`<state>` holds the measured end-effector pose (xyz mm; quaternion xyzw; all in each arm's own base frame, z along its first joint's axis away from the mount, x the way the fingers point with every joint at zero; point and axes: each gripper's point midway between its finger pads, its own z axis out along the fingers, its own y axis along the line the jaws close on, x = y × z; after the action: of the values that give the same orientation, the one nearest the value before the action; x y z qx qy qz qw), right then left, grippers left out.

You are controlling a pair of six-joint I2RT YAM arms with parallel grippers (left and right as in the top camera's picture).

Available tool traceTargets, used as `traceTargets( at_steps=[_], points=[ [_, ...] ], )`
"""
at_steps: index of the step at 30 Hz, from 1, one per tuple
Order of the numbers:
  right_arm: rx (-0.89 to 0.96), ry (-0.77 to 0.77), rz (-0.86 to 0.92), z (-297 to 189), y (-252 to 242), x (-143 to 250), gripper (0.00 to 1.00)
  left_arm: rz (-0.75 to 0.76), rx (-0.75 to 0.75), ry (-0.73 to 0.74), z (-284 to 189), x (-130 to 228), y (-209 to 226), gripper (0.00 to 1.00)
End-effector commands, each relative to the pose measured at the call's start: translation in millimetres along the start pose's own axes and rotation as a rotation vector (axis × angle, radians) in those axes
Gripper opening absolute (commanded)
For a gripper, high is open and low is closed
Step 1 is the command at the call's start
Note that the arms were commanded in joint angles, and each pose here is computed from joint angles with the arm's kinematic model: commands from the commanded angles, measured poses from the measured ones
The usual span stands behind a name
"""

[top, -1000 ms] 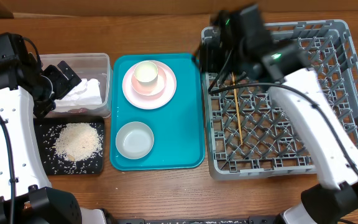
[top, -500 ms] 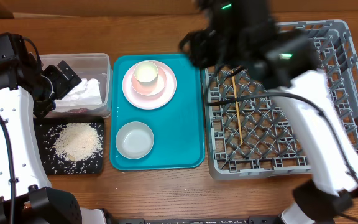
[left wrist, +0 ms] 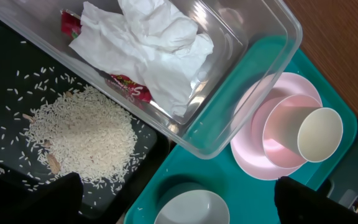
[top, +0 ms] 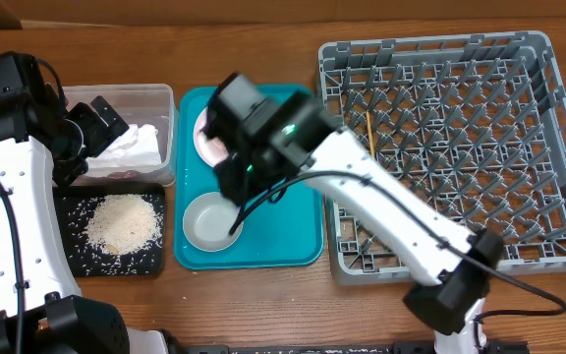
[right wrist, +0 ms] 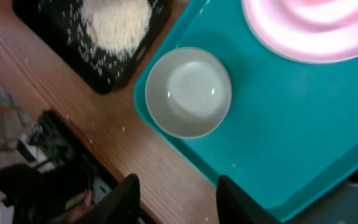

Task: Sort waste into correct bins and load items into the dishwasher
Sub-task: 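Move the right gripper left over the white bowl on the teal tray, then lower the right gripper and grasp the rim of the white bowl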

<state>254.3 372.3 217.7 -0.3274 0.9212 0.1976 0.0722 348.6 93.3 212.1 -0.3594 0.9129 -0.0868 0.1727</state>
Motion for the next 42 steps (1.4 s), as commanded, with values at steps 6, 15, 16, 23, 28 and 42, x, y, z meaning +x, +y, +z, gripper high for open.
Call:
traceTargets(
  at_steps=[6,15,16,23,28,42],
  points=[
    [0.076,0.133,-0.095,55.9,19.7,25.3,0.43,0.003,0.018,-0.026,-8.6,-5.2,-3.9,1.0],
    [0.086,0.192,-0.124,108.1,17.1,50.4,0.44,0.003,0.019,-0.026,-8.6,-5.3,-3.9,1.0],
    [0.081,0.184,-0.137,114.1,17.5,50.0,0.44,0.003,0.019,-0.026,-8.6,-5.3,-3.9,1.0],
    [0.024,0.094,-0.204,152.6,29.9,43.3,0.43,0.003,0.019,-0.026,-8.6,-5.3,-3.9,1.0],
    [0.006,0.039,-0.326,167.6,42.1,40.0,0.42,0.003,0.019,-0.026,-8.6,-5.3,-3.9,1.0],
    [0.226,0.025,-0.184,178.6,-22.6,41.0,0.34,0.003,0.019,-0.026,-8.6,-5.3,-3.9,1.0]
  ],
)
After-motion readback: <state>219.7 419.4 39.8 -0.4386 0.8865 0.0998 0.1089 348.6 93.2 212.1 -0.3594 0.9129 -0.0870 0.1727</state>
